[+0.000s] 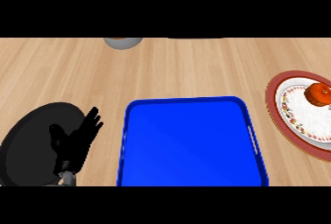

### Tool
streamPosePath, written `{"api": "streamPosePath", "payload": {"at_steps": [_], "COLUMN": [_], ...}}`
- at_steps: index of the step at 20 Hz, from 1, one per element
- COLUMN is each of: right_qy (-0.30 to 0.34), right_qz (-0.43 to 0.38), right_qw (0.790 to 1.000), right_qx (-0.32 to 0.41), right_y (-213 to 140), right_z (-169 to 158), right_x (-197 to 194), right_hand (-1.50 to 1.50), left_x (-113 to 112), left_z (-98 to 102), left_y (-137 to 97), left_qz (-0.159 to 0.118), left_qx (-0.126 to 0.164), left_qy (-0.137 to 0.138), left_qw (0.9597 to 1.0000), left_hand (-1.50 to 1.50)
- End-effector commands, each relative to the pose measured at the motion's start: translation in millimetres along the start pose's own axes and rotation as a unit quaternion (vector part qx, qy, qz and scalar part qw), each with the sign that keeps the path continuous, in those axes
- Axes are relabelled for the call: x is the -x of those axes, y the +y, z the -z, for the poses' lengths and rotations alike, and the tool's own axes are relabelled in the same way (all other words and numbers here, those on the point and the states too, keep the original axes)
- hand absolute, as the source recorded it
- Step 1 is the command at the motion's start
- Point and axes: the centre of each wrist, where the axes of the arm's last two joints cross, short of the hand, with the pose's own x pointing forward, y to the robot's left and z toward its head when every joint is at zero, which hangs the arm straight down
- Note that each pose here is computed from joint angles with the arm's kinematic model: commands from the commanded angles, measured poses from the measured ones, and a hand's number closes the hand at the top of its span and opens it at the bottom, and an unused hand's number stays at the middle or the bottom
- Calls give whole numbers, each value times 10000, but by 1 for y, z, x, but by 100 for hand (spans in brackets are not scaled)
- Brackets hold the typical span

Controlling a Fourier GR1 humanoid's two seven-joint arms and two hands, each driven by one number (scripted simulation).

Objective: Pick the squash from the tray and place it in the plate

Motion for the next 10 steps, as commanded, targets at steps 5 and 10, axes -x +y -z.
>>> {"api": "streamPosePath", "payload": {"at_steps": [5, 10], "right_qy": [-20, 104], "right_qz": [-505, -633], "right_qw": [9974, 9969], "right_qx": [-506, -461], "right_y": [-43, -41], "right_z": [-65, -103], "right_x": [-5, 3], "right_hand": [-150, -150], "left_x": [10, 25], "left_z": [7, -8], "left_y": [5, -1], "left_qz": [51, 67], "left_qx": [-125, 46], "left_qy": [141, 246], "left_qw": [9998, 9997], "left_hand": [0, 0]}}
